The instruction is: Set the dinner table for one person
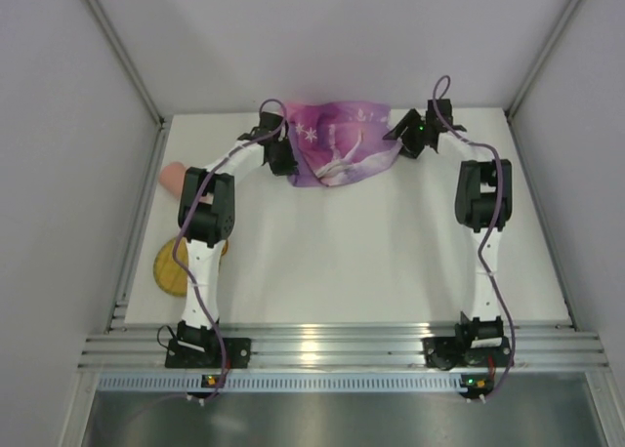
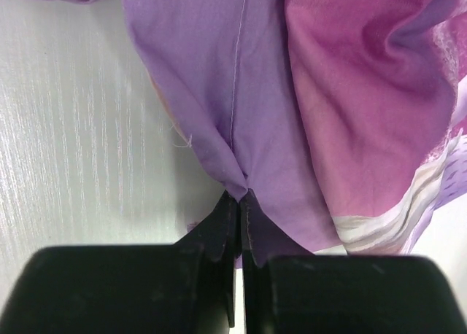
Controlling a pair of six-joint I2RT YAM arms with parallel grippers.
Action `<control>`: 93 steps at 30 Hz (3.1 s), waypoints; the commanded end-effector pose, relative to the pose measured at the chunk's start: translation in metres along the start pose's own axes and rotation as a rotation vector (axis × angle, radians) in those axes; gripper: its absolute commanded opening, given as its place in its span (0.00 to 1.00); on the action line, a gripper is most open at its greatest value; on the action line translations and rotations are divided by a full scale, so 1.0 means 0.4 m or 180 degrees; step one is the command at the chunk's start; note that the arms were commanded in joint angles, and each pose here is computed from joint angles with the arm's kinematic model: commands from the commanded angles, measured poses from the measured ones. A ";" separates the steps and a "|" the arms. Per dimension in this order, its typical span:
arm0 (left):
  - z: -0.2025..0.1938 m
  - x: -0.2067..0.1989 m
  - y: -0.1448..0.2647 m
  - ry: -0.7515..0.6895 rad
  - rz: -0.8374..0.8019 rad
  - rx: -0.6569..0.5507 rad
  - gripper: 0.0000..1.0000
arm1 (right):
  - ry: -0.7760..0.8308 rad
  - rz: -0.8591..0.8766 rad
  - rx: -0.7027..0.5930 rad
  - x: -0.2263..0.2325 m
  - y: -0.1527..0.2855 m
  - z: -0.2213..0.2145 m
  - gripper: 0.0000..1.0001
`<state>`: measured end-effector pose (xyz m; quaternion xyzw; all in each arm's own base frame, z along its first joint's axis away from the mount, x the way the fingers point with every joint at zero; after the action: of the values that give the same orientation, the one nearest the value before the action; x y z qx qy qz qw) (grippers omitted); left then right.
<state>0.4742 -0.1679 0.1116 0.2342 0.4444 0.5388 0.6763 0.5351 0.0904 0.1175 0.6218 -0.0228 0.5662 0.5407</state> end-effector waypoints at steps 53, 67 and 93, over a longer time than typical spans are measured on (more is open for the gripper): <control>-0.376 0.059 0.668 0.0516 0.0494 0.0041 0.99 | -0.0649 -0.1453 -0.0357 -0.340 0.753 -0.347 1.00; -0.267 0.197 0.740 0.0956 0.2112 -0.0430 0.99 | -0.0797 -0.0436 -0.0238 -0.173 0.819 -0.369 1.00; -0.257 0.556 0.779 0.3227 0.3909 -0.0870 0.98 | 0.0379 -0.0641 0.1272 0.021 0.563 -0.496 1.00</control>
<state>0.2352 0.0931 0.2354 0.1000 0.4205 0.9000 0.0555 0.2550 0.1331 0.2132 0.6921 0.1776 0.5094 0.4796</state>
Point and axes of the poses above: each gripper's point midway between its finger pads, its own y axis back along the fingers, its own x axis along the line the jaws close on, z = x × y, the point moved 10 cm from there along y, back along the fingers, and after that the axes turned 8 degrees about -y, right-handed, at the moved point
